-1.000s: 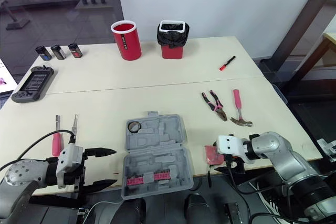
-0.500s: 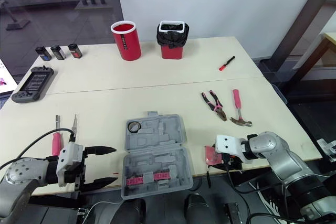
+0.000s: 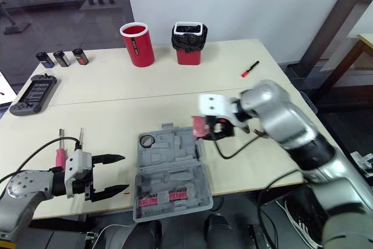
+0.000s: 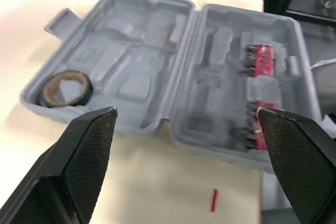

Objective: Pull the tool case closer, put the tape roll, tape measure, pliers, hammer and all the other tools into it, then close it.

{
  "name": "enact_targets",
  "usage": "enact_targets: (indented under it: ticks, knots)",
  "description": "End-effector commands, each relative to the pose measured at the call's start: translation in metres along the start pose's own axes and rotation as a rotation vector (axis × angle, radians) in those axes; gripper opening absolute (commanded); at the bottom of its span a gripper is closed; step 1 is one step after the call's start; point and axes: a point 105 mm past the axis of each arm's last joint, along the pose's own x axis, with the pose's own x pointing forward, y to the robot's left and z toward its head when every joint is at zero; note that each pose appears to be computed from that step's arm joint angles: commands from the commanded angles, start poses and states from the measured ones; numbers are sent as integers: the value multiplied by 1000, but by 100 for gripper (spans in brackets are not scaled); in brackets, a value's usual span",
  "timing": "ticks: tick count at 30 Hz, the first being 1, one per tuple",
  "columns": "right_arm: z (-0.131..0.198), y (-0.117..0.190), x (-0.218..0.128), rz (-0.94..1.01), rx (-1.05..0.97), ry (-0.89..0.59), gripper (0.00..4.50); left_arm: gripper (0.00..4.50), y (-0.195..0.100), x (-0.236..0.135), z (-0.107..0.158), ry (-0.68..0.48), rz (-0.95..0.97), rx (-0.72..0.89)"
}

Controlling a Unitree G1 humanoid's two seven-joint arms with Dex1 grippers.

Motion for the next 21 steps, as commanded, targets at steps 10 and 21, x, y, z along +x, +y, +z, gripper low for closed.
enact_targets:
  ticks: [10,21]
  knots:
    - [2,-26,54,37,-138,229,292,450,1,0,4,-44,32,12]
    - [-4,-26,76,67,-192,295,292,450,-1,5,13,-90,55,22]
